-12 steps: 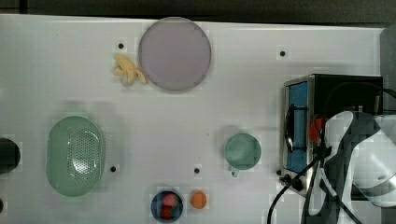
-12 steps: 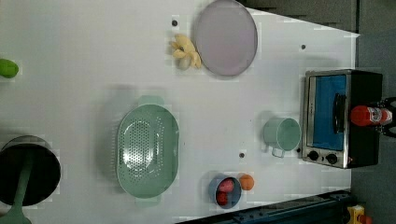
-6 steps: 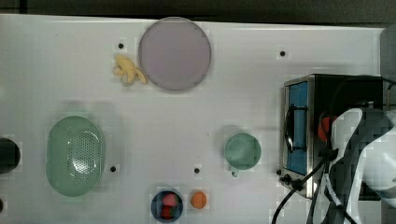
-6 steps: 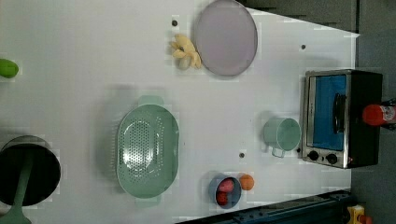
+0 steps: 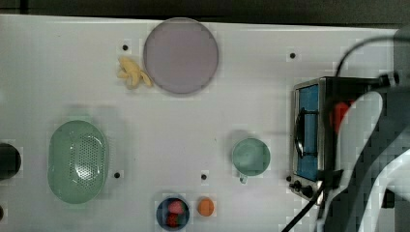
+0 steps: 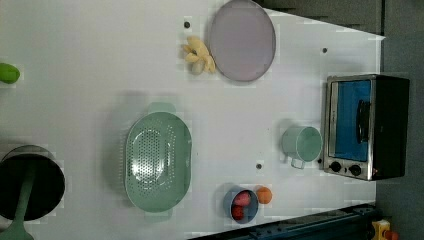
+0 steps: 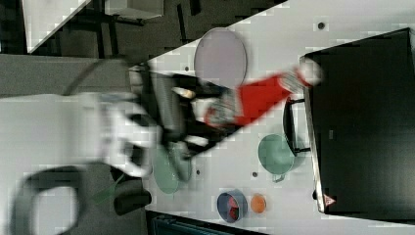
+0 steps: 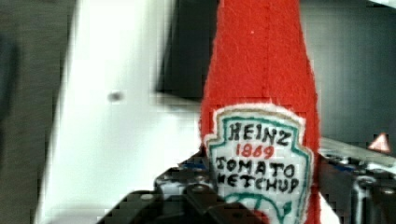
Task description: Pick Ketchup from oven and place it on table.
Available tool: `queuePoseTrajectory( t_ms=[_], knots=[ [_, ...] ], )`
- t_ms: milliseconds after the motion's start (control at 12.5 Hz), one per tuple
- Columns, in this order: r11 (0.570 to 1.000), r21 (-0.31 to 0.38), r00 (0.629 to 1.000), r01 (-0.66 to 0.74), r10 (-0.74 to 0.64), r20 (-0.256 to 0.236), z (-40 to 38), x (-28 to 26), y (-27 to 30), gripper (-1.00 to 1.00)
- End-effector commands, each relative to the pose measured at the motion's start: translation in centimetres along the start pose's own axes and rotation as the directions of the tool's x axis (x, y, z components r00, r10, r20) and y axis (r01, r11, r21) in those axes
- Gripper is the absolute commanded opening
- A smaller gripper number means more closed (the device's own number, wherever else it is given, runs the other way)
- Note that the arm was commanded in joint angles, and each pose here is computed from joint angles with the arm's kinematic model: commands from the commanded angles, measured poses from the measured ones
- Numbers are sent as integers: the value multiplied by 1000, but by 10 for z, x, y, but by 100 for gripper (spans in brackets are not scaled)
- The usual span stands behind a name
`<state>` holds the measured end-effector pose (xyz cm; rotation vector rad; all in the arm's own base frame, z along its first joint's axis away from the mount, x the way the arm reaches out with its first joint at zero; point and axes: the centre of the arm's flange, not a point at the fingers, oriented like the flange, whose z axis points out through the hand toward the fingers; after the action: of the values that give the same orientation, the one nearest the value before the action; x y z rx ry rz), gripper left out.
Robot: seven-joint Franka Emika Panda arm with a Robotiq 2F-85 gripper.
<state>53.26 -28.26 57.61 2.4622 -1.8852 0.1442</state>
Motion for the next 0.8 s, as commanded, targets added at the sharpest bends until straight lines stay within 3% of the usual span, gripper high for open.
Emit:
queuePoseTrajectory(
  t_ms=[80, 480, 640, 800],
  knots=[
    [976, 19, 974, 216, -217, 73, -34, -125, -67, 29],
    [900, -28, 892, 435, -426, 150, 8, -249, -111, 29],
    [881, -80, 873, 466, -443, 202, 49, -270, -106, 29],
    [881, -86, 874, 465, -441, 206, 96, -276, -99, 29]
  ],
)
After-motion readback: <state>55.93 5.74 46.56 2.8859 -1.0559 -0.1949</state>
